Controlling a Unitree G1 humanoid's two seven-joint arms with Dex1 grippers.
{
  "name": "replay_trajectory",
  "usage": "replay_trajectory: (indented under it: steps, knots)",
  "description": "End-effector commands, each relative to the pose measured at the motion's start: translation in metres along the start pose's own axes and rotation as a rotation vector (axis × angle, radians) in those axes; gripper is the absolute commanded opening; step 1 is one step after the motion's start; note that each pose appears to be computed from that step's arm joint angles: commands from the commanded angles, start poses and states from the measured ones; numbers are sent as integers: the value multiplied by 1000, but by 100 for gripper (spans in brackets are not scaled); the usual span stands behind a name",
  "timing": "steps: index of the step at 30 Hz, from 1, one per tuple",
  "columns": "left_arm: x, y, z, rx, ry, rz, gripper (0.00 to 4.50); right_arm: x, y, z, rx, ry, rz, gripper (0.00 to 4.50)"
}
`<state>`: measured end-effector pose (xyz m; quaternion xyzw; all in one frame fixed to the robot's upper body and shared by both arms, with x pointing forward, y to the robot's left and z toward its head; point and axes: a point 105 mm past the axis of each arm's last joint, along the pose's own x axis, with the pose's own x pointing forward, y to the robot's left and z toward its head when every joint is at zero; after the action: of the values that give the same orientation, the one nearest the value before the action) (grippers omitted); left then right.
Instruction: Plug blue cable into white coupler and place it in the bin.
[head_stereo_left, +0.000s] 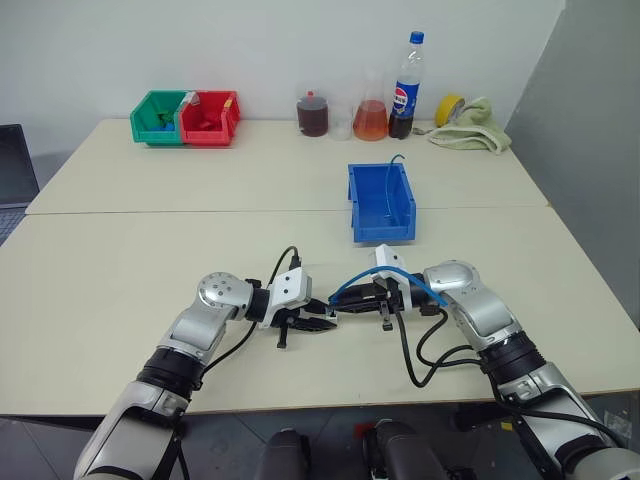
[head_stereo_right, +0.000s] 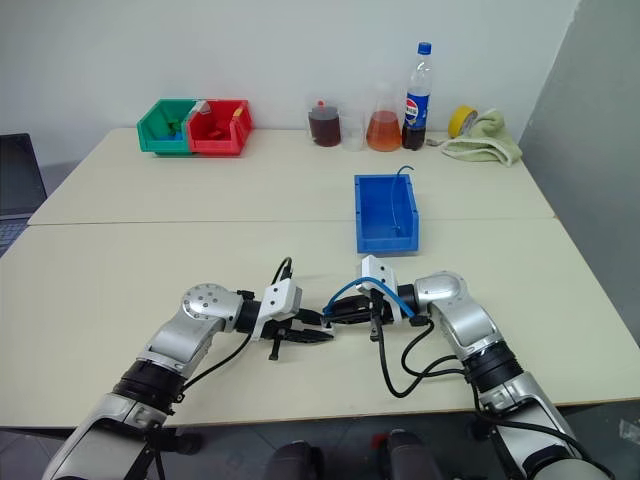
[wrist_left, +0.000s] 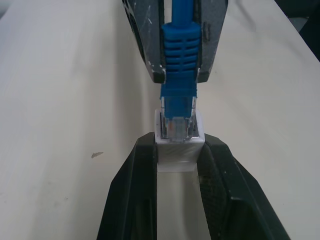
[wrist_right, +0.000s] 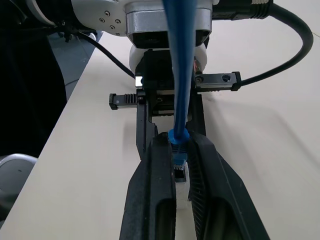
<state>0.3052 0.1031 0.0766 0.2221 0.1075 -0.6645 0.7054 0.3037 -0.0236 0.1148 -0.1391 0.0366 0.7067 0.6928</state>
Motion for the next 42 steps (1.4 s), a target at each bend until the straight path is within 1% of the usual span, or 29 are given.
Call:
replay_trajectory:
  steps: [1,12,23,29,42]
  knots:
    - [-3,0,0,9,10,14,79,-2,-3,4,-30,11,6,11]
    - [-3,1,0,9,7,20,79,-7,-3,-2,-45,57,23,11]
    - [-1,4,1,14,5,26,79,-4,-3,-12,-98,130,27,11]
    - [-1,3,1,11,1,27,79,-2,-2,-15,-69,146,20,11]
    - [-2,2,0,5,0,35,79,-2,9,-39,-20,227,50,11]
